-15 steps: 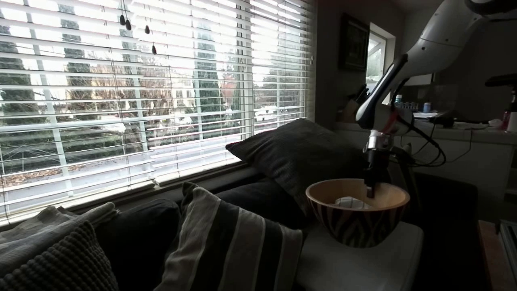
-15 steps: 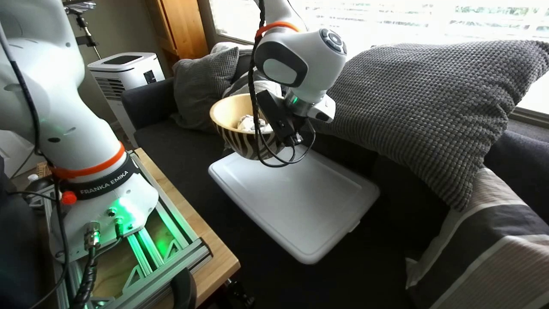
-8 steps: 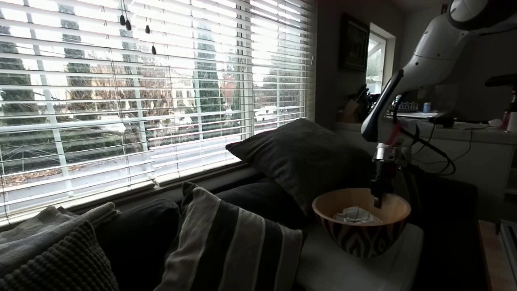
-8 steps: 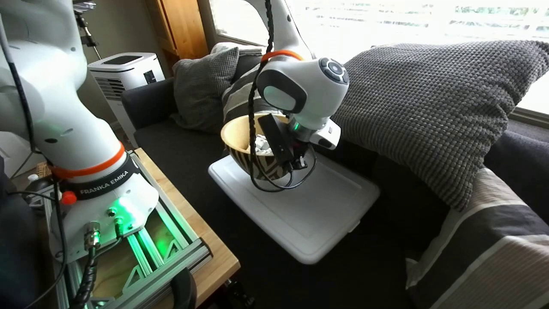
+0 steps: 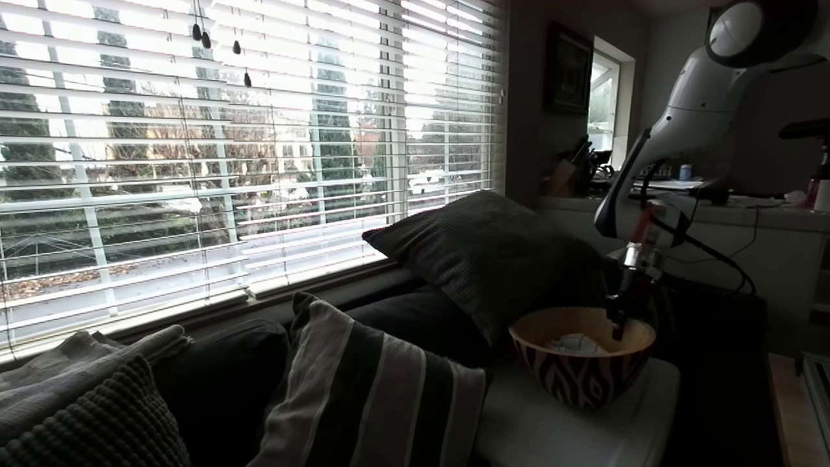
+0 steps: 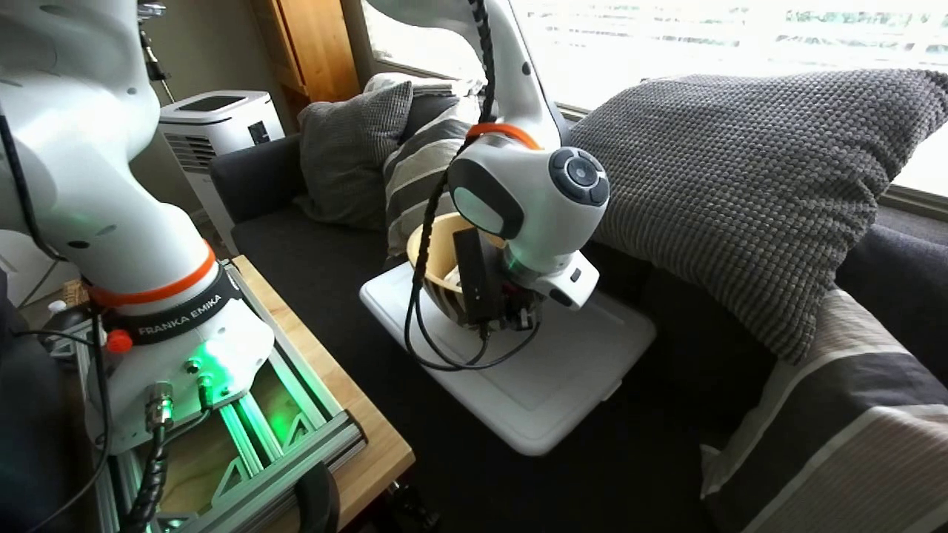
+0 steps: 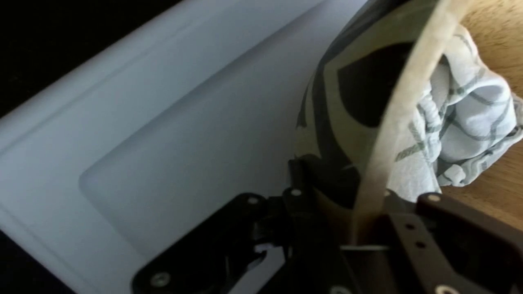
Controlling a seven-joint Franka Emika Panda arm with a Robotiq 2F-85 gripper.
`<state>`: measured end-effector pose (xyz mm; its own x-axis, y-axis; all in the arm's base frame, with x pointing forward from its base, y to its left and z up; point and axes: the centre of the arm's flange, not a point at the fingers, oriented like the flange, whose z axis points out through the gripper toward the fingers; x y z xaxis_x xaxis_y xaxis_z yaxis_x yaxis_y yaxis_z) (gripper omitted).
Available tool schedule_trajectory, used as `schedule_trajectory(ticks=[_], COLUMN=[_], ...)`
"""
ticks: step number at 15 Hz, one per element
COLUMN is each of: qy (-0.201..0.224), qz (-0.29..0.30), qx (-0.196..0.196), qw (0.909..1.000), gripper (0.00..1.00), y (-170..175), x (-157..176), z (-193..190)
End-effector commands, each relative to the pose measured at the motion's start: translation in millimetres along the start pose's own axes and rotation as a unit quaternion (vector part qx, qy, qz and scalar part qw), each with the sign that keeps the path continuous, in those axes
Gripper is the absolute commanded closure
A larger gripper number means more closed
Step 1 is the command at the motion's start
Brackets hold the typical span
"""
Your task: Remove the wooden bowl from the sofa back put it on the white object on the sofa seat
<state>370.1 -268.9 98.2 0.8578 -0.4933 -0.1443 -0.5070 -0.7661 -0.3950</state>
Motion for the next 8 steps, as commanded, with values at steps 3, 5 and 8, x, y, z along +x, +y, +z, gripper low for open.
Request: schedule_trajectory(ticks=[3, 5, 8], qy=[0.060, 0.076, 0.110], qz=[0.060, 0.089, 0.126], qx=[0.034, 0.032, 0.034], qw=[0.9958, 0.9927, 0.9854], gripper=[0.94, 0.94, 0.94], y=[26.3, 33.7, 38.9], x=[-5.0, -4.1, -1.2], z=[-15.5, -15.7, -16.6])
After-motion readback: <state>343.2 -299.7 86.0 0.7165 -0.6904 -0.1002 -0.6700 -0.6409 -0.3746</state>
